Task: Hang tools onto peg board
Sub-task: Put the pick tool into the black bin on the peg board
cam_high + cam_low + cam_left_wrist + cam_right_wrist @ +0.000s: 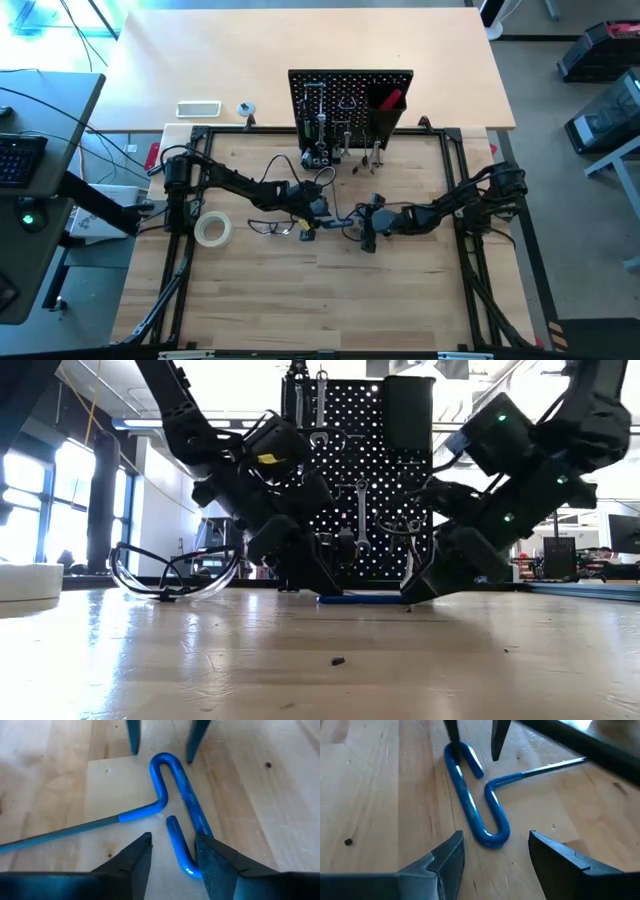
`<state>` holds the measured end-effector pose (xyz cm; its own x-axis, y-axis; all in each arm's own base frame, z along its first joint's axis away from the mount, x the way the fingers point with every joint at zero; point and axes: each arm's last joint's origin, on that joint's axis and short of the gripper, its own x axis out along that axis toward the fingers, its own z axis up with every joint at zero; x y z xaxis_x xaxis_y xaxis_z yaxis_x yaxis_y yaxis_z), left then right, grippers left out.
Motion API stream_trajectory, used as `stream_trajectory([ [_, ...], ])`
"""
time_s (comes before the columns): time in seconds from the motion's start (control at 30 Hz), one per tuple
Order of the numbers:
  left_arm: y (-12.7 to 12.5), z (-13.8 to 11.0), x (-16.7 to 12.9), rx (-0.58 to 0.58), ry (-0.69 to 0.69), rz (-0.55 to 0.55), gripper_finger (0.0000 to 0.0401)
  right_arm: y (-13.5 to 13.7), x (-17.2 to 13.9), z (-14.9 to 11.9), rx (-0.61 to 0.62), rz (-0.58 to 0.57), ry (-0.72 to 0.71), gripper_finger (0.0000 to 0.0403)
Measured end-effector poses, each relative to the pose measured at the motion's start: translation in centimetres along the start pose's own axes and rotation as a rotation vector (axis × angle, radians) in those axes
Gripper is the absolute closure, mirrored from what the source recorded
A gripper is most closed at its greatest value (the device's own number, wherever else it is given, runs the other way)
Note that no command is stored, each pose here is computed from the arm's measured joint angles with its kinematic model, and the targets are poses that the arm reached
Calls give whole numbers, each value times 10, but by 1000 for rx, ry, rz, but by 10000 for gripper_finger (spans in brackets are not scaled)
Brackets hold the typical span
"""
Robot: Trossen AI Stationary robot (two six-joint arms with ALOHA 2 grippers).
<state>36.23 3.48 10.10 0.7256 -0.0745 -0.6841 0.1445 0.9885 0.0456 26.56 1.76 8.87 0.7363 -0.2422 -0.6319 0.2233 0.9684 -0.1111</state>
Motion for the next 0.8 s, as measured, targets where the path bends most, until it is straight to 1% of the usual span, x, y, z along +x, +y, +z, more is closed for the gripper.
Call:
stream_trajectory([
  [0.07, 0, -1, 0, -16, 1, -20, 247, -7, 3, 0, 14, 38, 15, 192],
  [0.17, 2, -4, 2, -56, 0, -67, 238, -15, 7, 0, 10, 41, 15, 192],
  [0.27, 2, -6, 4, -84, 3, -77, 235, -19, 12, -1, -10, 73, 6, 192],
  [0.37, 1, -6, 6, -82, -4, -76, 235, -18, 18, -6, -18, 96, 13, 201],
  [0.53, 2, -5, 6, -77, -23, -57, 235, -13, 27, -12, -20, 120, -20, 240],
  [0.8, 4, -5, 6, -81, -29, -41, 235, -10, 28, -11, -28, 156, -51, 317],
])
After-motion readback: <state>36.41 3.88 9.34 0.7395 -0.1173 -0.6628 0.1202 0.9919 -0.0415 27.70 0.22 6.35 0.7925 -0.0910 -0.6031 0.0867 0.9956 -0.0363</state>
